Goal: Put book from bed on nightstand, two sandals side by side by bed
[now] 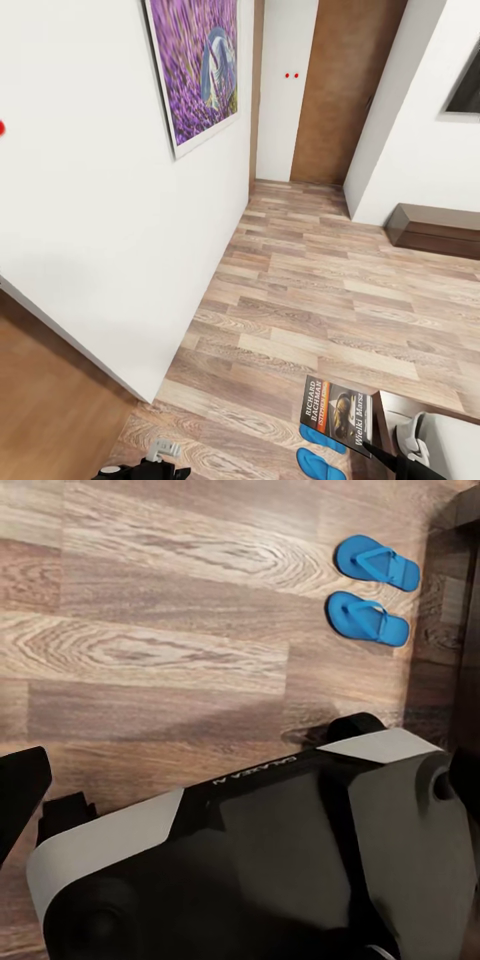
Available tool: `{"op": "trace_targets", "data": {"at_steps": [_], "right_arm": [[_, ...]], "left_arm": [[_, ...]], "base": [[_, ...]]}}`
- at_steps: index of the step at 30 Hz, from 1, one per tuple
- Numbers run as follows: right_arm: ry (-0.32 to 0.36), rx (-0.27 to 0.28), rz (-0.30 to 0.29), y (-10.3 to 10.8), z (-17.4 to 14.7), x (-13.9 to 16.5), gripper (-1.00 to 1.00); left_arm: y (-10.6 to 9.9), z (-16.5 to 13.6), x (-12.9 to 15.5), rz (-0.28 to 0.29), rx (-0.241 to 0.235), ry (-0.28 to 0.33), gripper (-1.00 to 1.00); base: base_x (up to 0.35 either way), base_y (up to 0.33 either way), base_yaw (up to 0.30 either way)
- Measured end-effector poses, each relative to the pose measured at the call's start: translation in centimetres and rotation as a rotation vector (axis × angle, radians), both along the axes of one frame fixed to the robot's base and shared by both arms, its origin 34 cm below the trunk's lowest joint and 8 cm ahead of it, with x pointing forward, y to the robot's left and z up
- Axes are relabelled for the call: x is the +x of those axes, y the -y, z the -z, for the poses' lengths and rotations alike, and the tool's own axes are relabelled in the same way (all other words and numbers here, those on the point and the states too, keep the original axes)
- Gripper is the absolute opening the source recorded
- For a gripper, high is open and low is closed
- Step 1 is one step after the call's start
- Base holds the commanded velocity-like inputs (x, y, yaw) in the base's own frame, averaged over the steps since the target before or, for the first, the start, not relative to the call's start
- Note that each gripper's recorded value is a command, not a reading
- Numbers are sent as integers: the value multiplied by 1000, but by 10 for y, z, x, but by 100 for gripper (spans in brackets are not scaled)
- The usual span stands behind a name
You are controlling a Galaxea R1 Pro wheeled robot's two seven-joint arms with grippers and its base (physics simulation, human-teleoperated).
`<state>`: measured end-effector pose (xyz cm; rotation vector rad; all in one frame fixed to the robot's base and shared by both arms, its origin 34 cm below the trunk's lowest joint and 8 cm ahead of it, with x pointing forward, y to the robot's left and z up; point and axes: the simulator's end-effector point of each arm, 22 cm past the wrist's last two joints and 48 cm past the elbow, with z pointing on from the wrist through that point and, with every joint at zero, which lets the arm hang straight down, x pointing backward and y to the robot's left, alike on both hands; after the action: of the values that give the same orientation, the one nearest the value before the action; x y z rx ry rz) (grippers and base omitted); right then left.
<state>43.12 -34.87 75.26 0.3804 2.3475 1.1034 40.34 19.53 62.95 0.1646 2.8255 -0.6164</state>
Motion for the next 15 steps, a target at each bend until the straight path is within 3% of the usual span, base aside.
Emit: {"op": "trace_targets", "data": {"at_steps": [15], "right_arm": [[24, 0, 0, 0, -8, 6, -100]], "left_arm": [[4, -7, 9, 0, -4, 24, 100]], "base": [[0, 0, 0]]}}
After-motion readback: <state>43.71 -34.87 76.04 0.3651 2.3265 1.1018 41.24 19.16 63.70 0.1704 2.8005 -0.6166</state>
